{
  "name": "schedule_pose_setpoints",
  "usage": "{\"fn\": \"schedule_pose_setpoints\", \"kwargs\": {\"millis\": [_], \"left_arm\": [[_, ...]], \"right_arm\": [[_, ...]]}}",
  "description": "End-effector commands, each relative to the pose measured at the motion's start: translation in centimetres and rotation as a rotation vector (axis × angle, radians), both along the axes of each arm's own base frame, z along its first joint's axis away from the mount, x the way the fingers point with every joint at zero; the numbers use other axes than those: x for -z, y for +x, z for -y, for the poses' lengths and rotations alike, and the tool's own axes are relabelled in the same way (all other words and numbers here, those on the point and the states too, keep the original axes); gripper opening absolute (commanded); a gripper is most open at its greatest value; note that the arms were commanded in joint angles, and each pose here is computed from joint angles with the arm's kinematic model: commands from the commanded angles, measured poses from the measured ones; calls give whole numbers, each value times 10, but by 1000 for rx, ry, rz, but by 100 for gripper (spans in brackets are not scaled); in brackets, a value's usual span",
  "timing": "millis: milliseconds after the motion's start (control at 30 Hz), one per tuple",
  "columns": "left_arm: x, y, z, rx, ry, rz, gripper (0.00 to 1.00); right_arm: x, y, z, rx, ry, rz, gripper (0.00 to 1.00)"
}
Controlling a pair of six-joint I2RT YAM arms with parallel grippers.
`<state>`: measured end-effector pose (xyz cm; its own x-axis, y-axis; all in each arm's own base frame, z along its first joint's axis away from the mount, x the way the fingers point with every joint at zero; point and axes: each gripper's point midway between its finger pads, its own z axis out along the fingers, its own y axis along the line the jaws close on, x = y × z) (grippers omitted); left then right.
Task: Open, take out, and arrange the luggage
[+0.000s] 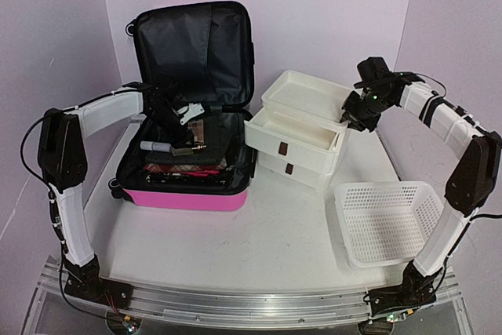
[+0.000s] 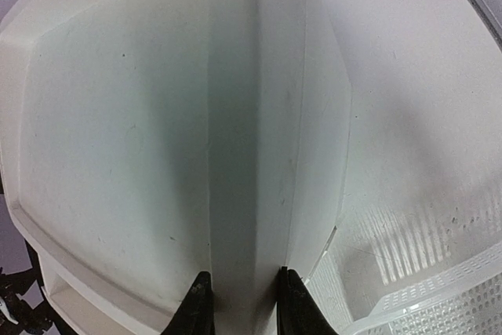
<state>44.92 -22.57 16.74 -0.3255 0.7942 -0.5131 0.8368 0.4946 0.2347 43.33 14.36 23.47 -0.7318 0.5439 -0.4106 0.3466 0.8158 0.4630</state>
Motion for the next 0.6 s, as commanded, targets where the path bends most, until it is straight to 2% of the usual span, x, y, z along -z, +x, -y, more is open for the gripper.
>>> {"fn": "schedule_pose_setpoints", "kwargs": {"millis": [0, 100, 233, 467, 567], "left_arm": [[-5, 4, 5, 120, 35, 37, 63], [7, 8, 5, 136, 52, 23, 63], [24, 21, 4, 109, 89, 11, 57], [33, 22, 5, 108, 91, -2, 45], [19, 22, 2, 94, 88, 24, 32]], "right_arm": [[-14, -8, -30, -108, 101, 24, 0], [-13, -8, -31, -105, 106, 20, 0], [-13, -8, -32, -106, 112, 16, 0], [-16, -9, -31, -106, 111, 23, 0], [-16, -9, -31, -105, 115, 24, 0]]}}
